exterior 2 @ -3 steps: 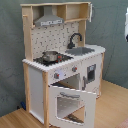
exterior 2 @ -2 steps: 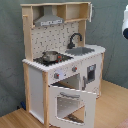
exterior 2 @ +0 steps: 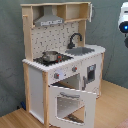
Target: Play with the kitchen
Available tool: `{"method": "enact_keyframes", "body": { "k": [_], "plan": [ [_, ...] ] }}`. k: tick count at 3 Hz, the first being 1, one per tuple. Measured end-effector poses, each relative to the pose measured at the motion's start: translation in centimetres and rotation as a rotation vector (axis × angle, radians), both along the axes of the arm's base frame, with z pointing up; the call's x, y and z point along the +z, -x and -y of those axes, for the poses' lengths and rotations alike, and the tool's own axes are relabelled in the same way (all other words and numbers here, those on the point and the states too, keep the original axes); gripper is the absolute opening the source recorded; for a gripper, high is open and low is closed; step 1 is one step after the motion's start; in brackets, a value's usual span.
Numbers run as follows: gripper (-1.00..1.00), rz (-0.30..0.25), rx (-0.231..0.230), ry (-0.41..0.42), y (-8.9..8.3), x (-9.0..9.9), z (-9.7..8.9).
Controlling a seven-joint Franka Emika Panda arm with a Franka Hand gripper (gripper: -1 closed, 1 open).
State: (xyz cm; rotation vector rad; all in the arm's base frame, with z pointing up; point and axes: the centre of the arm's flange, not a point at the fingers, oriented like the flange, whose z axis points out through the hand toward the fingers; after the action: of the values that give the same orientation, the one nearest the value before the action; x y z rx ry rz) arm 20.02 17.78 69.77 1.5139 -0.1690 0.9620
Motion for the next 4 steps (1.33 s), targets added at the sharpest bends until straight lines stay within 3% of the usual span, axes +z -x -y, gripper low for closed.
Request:
{"method": "enact_keyframes", "body": {
  "k": [1, 2, 3, 4],
  "plan": [
    [1.0, 0.033, 0.046, -0.058, -0.7, 1.7, 2.0],
    [1.0, 0.03, 0.107, -0.101, -2.6, 2.0, 3.0],
    [-1.0, 0.029, 0.108, -0.102, -2.7, 2.0, 3.0],
    [-1.0, 0.012, 0.115, -0.144, -4.9, 2.9, 5.5]
  ]
}}
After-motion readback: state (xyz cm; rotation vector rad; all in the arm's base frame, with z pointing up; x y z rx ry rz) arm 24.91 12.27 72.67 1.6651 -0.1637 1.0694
